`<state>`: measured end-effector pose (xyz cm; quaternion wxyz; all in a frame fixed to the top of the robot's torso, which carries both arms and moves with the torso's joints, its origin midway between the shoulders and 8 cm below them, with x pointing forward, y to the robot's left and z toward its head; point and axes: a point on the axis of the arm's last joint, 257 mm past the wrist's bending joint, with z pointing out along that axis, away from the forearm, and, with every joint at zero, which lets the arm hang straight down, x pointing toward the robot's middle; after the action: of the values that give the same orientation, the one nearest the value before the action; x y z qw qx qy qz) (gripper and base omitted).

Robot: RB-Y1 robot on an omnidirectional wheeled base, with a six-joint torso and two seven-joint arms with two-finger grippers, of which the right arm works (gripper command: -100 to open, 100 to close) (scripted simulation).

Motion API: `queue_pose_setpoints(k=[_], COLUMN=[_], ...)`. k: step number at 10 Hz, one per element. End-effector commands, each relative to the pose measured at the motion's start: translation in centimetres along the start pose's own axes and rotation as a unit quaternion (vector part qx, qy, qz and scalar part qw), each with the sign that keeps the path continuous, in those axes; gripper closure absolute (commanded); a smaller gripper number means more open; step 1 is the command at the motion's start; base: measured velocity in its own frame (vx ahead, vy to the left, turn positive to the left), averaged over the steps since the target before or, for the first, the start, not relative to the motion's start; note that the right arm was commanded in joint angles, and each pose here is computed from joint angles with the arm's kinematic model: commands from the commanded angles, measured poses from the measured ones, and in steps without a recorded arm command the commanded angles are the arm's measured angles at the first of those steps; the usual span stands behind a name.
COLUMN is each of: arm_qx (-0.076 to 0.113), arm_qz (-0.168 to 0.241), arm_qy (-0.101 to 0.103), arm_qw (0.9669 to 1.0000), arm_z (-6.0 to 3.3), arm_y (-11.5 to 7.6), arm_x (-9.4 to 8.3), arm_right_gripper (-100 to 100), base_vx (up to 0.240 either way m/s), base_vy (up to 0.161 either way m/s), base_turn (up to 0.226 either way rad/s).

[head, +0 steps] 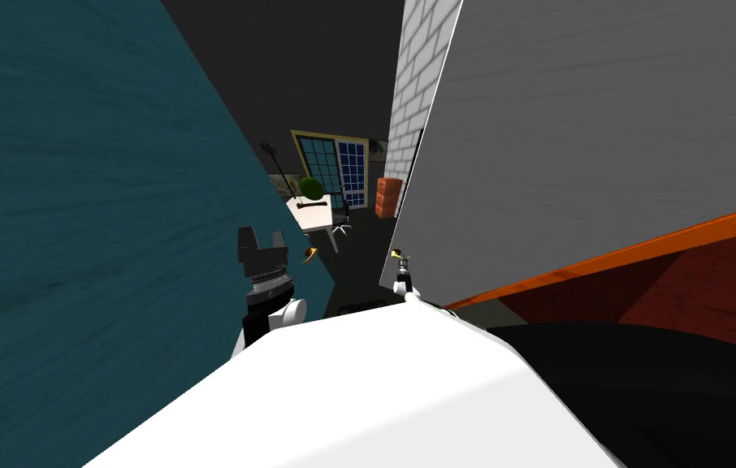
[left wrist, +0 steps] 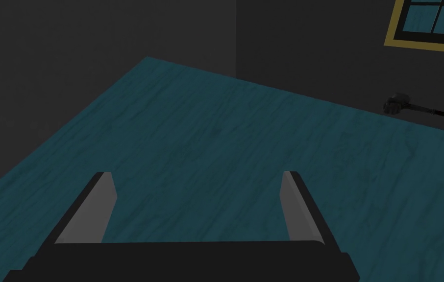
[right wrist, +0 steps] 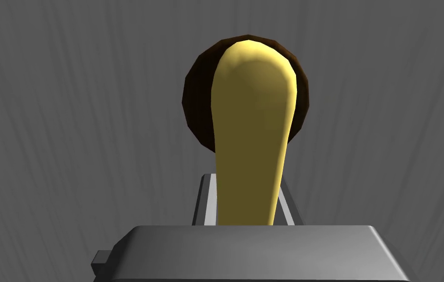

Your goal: Push the door open

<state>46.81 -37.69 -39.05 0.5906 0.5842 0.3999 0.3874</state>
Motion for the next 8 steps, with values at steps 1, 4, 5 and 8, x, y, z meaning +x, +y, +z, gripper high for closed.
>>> queue_pose_setpoints(k=[1,4,5,8], arm_qx=[-0.008,-0.01,-0.011,-0.011], arm_qz=[-0.005,-0.007,-0.007,-0.007], arm_qy=[-0.017,-0.04,-0.047,-0.071], arm_qw=[0.9998,0.9991,0.9988,0.9974], arm_z=[0.26,0.39,0.41,0.34], arm_y=[0.5,0.6,0.6,0.7], arm_x=[-2.1,-3.9,-4.5,-6.3], arm_right_gripper=[100,100,100,100], base_vx=[0.157,0.199,0.184,0.184], base_vy=[-0.025,-0.014,0.01,-0.006], base_turn=[-0.019,-0.071,-0.073,-0.068])
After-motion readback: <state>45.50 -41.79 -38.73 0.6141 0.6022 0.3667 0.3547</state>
